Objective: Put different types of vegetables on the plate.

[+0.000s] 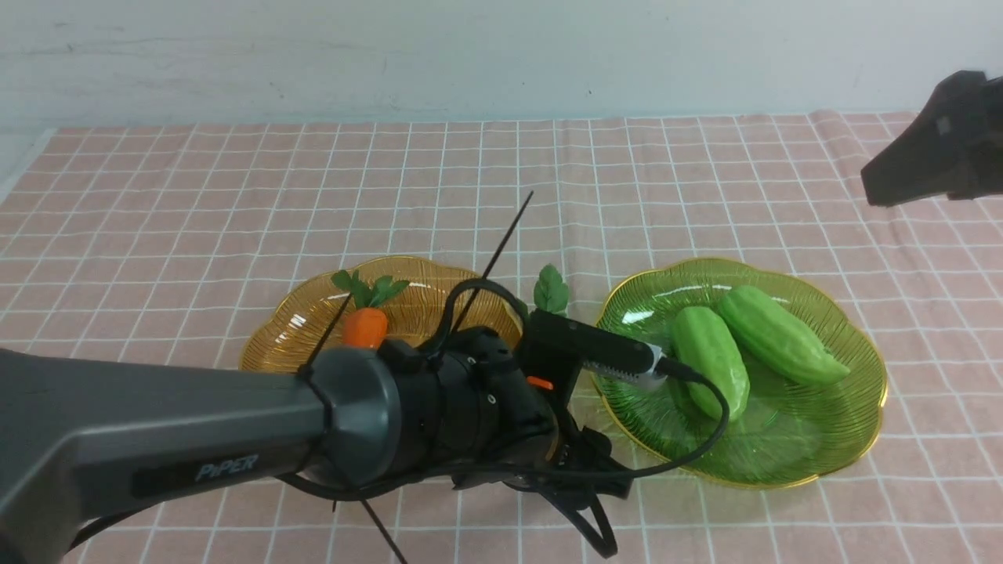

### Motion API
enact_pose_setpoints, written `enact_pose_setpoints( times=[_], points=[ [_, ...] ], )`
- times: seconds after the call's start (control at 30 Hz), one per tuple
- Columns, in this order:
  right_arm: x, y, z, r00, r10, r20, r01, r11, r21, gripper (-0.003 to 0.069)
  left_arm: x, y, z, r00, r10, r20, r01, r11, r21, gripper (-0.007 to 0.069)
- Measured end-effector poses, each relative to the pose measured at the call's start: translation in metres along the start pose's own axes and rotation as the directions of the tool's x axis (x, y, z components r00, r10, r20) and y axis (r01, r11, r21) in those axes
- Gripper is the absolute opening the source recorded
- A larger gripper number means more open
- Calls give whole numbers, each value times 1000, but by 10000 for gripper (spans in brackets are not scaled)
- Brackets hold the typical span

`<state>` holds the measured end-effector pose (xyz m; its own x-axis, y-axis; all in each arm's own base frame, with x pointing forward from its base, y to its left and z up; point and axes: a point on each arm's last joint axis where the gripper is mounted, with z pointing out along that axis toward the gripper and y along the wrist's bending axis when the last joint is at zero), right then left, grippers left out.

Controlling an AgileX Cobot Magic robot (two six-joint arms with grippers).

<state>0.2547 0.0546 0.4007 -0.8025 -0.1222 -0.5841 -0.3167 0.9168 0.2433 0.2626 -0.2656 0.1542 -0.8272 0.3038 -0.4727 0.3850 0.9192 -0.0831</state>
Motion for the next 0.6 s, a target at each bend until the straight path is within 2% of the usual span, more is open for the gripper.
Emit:
enact_pose_setpoints(
  times=[0.3,0.4,0.47,0.6],
  points=[
    [0,0,0,1000,-4,-2,4,1000,-1,484,2,1,14,1000,12,-7,-12,1000,1,462],
    [0,0,0,1000,-8,-2,8,1000,-1,484,1,0,16,1000,18,0,-18,1000,5,421],
    [0,0,0,1000,-11,-2,11,1000,-1,484,0,0,17,1000,19,1,-19,1000,4,368],
    [0,0,0,1000,-13,-2,13,1000,-1,484,0,0,17,1000,17,2,-17,1000,4,152]
  ],
)
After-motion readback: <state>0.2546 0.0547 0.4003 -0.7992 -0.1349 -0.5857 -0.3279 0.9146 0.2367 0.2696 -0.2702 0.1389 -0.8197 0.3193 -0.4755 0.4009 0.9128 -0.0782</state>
